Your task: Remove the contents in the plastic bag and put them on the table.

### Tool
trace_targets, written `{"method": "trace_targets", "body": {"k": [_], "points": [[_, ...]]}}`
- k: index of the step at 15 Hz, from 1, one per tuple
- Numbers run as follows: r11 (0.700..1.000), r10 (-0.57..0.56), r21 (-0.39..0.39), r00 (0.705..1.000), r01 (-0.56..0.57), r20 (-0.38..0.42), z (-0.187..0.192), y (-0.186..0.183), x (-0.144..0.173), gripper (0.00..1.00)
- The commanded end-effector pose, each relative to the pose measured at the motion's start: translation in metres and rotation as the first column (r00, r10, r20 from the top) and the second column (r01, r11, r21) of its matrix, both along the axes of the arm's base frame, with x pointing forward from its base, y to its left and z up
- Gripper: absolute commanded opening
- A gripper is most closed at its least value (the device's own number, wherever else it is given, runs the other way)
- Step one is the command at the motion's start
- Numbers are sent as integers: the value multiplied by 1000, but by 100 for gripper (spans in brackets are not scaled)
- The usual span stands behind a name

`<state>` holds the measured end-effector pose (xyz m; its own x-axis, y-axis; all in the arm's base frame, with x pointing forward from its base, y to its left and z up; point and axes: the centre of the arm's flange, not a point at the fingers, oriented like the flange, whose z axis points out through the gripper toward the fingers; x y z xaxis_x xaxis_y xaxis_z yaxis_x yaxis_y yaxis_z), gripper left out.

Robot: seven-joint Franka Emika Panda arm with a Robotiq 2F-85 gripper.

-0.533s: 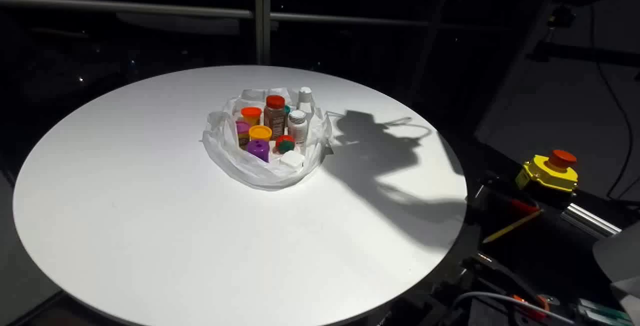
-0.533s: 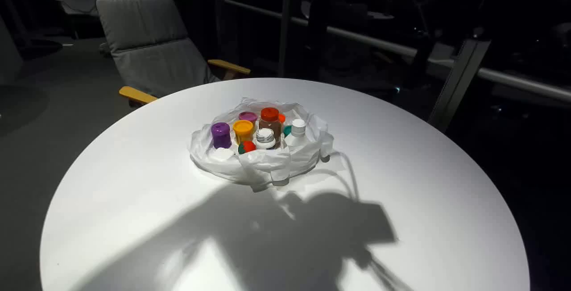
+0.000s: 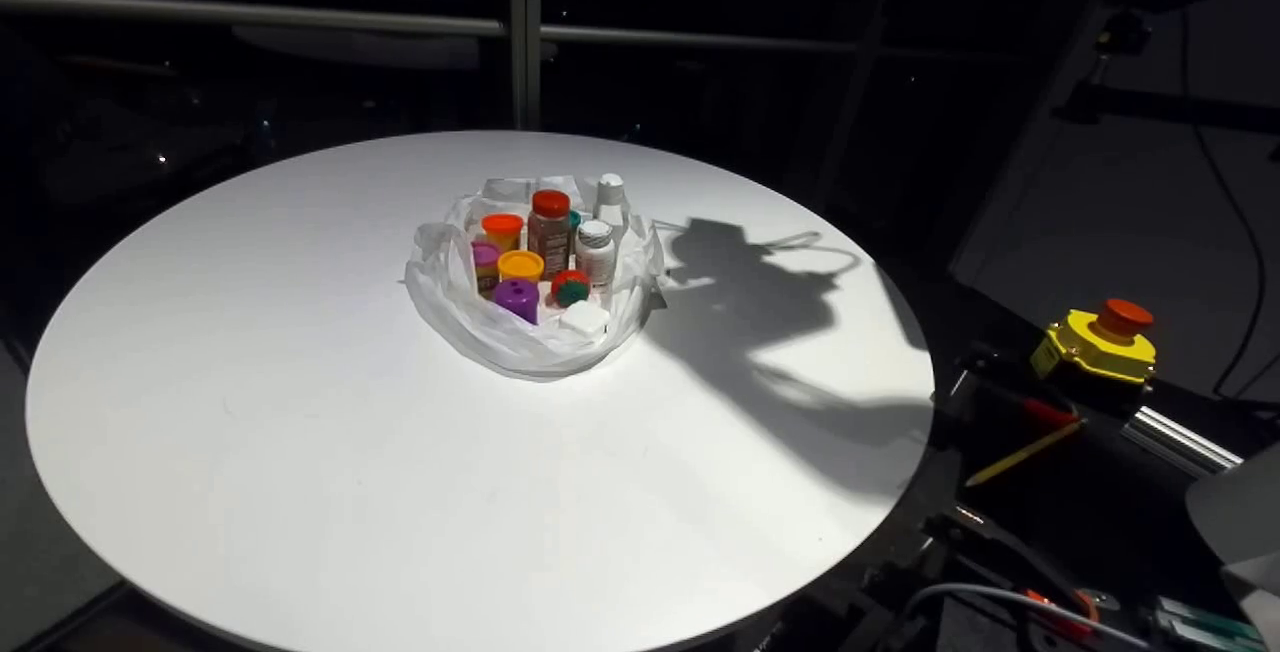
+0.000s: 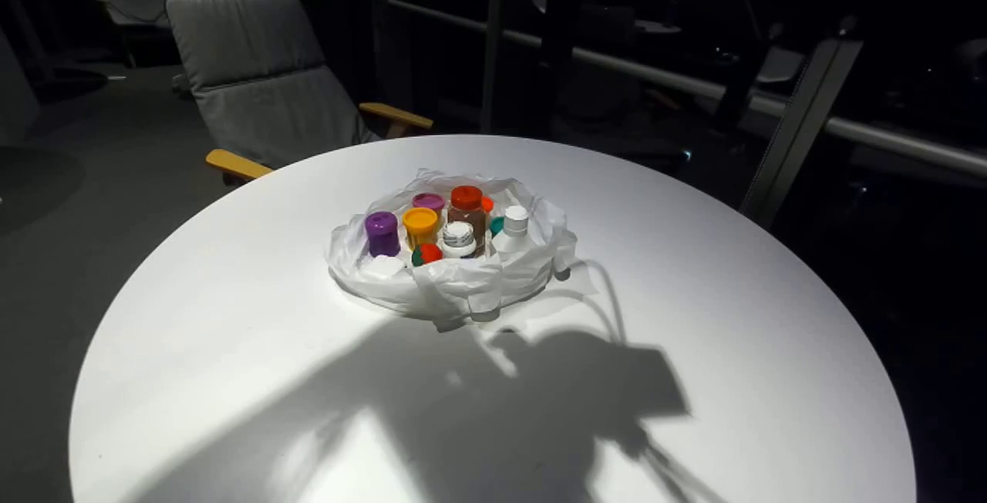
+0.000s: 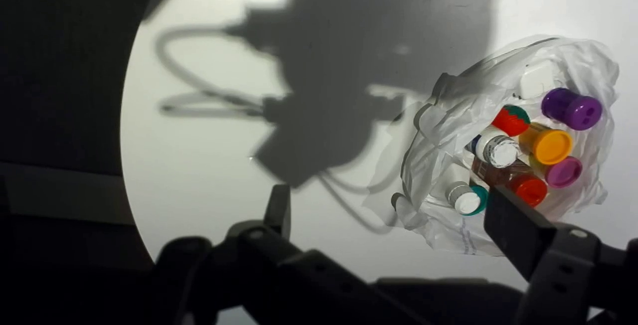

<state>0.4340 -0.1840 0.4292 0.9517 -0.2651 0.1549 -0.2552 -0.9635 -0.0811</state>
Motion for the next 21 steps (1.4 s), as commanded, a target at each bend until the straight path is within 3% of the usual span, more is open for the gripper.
{"method": "trace_targets", "body": {"k": [1,6,10,14,17,21], "points": [[1000,0,0,1000,0,0,0,0,0,100],[1000,0,0,1000,0,0,0,0,0,100],[998,3,-68,1000,-5,-30,0,53,42,100],[994,-17,-110,997,9,-70,-8,137,89,100],[990,-103,-103,993,97,-55,-30,189,126,100],[984,-173,-72,979,166,-106,-74,219,175,100]]}}
